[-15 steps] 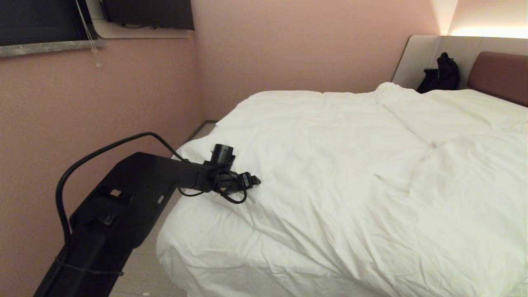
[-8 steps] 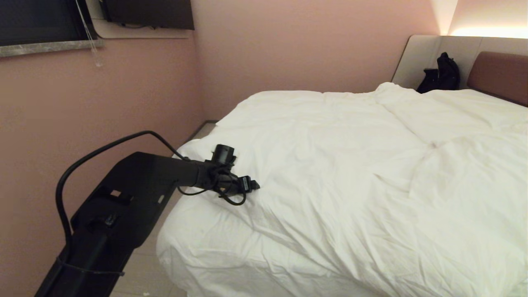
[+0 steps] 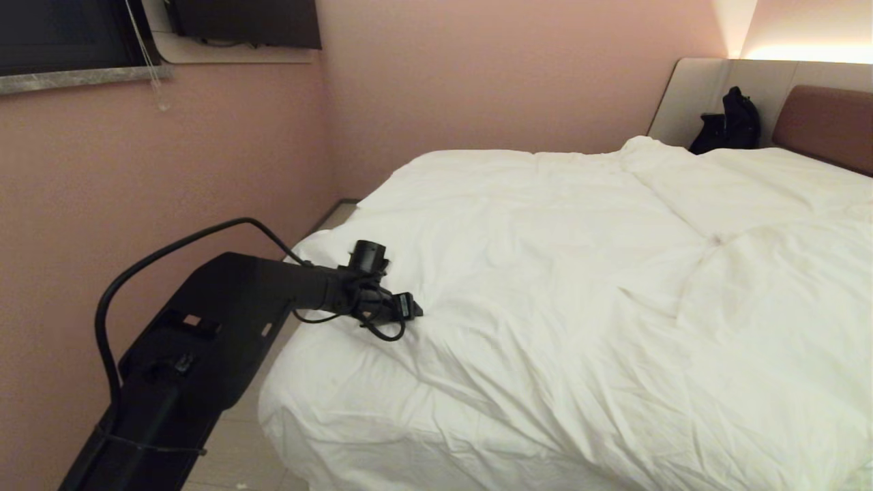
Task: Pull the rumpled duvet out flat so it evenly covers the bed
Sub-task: Hold the folded corner of the quilt, then flatten the corners of the folded blanket
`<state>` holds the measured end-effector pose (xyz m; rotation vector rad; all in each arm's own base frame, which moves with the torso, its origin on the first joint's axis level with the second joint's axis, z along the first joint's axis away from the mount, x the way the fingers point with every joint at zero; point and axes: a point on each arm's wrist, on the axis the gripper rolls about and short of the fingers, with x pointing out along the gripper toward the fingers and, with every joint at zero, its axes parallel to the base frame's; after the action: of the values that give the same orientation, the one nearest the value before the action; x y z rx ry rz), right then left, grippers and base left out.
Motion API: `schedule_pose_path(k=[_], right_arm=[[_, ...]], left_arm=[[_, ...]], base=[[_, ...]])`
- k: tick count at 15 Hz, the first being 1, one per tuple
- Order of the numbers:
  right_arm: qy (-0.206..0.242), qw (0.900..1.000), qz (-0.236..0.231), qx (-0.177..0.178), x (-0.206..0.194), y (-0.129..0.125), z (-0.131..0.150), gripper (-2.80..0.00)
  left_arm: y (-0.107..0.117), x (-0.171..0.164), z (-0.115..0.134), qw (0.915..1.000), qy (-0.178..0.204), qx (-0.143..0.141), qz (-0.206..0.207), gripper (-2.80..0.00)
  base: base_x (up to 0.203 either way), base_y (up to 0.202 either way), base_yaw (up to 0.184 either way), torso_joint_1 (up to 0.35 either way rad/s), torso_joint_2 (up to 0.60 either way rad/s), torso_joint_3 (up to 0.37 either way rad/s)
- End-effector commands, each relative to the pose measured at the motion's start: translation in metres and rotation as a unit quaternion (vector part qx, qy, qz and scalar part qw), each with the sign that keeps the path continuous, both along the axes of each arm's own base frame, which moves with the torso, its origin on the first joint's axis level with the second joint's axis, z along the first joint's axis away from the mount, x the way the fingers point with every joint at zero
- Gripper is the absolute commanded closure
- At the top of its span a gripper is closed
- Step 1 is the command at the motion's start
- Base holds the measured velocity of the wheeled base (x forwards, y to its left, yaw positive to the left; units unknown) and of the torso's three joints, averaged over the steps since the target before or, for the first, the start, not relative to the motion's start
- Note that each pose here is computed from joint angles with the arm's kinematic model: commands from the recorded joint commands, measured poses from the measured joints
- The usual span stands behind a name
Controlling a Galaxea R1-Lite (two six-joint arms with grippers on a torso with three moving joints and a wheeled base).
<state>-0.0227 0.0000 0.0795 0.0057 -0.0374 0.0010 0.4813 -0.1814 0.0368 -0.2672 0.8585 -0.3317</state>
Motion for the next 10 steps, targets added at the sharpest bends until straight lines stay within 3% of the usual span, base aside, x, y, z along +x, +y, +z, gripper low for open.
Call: schedule_pose_path(k=[1, 10], right_arm=[[0.0, 1.0, 0.0, 0.0, 0.0, 0.0, 0.0, 0.0], [0.0, 1.0, 0.0, 0.0, 0.0, 0.0, 0.0, 0.0]], left_arm=[[0.0, 0.0, -0.001, 1.0, 0.0, 0.0, -0.001, 0.0], [0.0, -0.001, 0.014, 0.9999, -0.013, -0.006, 0.0, 0.0]], base=[[0.0, 0.0, 0.0, 0.0, 0.0, 0.0], [0.0, 0.0, 0.0, 0.0, 0.0, 0.0]])
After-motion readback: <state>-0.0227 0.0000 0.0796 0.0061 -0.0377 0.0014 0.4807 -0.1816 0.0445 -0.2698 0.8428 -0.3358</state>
